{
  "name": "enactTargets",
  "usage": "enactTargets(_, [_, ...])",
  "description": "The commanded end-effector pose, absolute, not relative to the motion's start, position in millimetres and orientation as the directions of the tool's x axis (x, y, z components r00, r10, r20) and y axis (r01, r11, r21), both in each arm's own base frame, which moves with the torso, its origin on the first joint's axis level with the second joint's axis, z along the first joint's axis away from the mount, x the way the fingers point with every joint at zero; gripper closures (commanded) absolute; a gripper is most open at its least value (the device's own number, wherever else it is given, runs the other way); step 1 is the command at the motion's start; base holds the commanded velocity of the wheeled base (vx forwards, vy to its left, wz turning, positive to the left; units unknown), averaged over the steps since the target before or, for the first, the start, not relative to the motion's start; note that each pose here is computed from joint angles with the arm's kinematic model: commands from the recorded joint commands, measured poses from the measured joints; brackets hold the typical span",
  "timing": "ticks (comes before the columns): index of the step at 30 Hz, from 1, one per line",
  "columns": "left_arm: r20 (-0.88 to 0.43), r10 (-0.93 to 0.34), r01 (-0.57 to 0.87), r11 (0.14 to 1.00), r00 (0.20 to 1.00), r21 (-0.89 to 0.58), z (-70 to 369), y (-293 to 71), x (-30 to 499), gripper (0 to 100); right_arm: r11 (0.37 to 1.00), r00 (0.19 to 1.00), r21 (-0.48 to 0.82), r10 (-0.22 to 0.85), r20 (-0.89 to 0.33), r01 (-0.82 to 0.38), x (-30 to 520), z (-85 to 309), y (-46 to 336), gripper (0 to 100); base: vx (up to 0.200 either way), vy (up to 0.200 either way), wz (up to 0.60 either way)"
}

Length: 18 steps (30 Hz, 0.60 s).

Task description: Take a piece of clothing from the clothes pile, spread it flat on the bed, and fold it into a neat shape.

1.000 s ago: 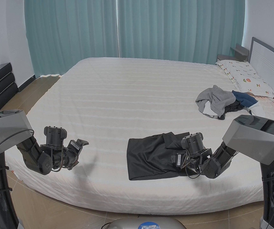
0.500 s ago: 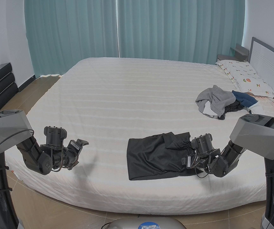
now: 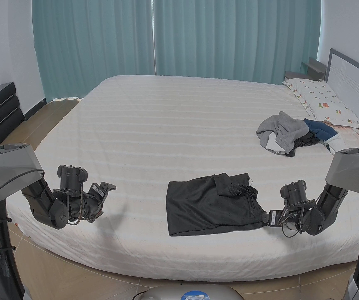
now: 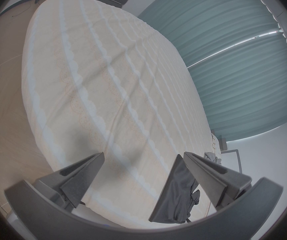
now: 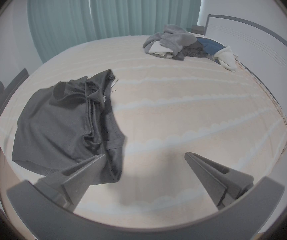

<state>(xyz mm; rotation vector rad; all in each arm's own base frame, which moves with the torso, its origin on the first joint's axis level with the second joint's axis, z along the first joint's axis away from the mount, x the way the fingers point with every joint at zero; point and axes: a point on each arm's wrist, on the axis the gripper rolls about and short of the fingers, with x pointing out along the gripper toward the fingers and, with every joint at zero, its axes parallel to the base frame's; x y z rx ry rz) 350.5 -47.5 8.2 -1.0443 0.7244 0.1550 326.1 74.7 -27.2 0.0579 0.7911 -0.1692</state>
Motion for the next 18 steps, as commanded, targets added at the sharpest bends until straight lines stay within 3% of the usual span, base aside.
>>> enactTargets(1, [-0.614, -0.213, -0.446, 0.516, 0.760, -0.732, 8, -47, 350, 0, 0.982, 0.713, 0.026, -0.118, -0.691, 0.187, 316, -15, 61, 0, 0.000, 0.000, 0.00])
enactTargets(11, [-0.611, -0.217, -0.442, 0.515, 0.762, -0.734, 10, -47, 349, 0, 0.970, 0.816, 0.230, 0.065, -0.574, 0.084, 332, 24, 86, 0, 0.000, 0.000, 0.00])
enactTargets(14, [-0.611, -0.218, -0.443, 0.513, 0.761, -0.735, 10, -46, 349, 0, 0.944, 0.806, 0.328, 0.176, -0.565, 0.024, 340, 23, 113, 0, 0.200, 0.000, 0.00])
enactTargets(18, [-0.612, -0.218, -0.443, 0.515, 0.760, -0.734, 9, -46, 349, 0, 0.928, 0.788, 0.372, 0.233, -0.570, -0.006, 351, 26, 134, 0, 0.150, 0.000, 0.00])
